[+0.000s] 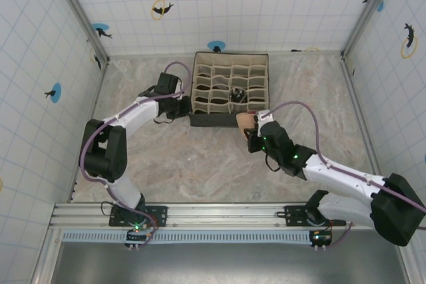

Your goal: Roll the socks

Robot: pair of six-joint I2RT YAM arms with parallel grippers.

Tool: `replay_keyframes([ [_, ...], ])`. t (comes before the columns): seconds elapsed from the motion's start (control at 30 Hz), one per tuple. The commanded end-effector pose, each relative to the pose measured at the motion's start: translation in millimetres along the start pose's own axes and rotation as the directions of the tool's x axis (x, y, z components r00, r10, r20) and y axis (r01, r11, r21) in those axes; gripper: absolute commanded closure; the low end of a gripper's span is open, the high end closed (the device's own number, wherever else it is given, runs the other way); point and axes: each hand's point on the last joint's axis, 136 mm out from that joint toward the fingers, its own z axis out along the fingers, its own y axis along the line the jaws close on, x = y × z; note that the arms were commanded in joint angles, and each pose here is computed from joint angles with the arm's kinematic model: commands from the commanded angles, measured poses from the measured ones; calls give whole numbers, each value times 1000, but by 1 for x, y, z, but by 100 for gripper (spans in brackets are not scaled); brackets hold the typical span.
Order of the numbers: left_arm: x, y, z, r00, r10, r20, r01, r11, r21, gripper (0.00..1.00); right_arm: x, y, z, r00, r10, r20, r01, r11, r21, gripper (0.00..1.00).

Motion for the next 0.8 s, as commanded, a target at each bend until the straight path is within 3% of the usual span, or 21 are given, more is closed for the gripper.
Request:
replay_keyframes([
  [0.0,28,-2,-7,998,-32,-63,31,999,-7,94,-51,21,1,986,-48,161,53,998,-23,100],
  [0.13,45,-2,-11,995,-70,-68,69,997,-22,89,-71,32,9,974,-87,208,95,995,-26,100],
  [0.27,53,3,-17,992,-113,-50,112,993,-35,55,-82,37,23,960,-134,244,141,990,-12,100],
  [0.37,52,-1,-24,992,-118,-43,117,993,-23,38,-86,41,36,952,-171,255,180,984,-12,100],
  [0.6,13,-53,-53,998,-62,10,60,987,148,30,-93,44,51,921,-206,331,230,973,-35,100],
  [0.77,-15,-96,-70,997,23,68,-43,950,308,20,-92,48,58,914,-204,352,244,967,-74,100],
])
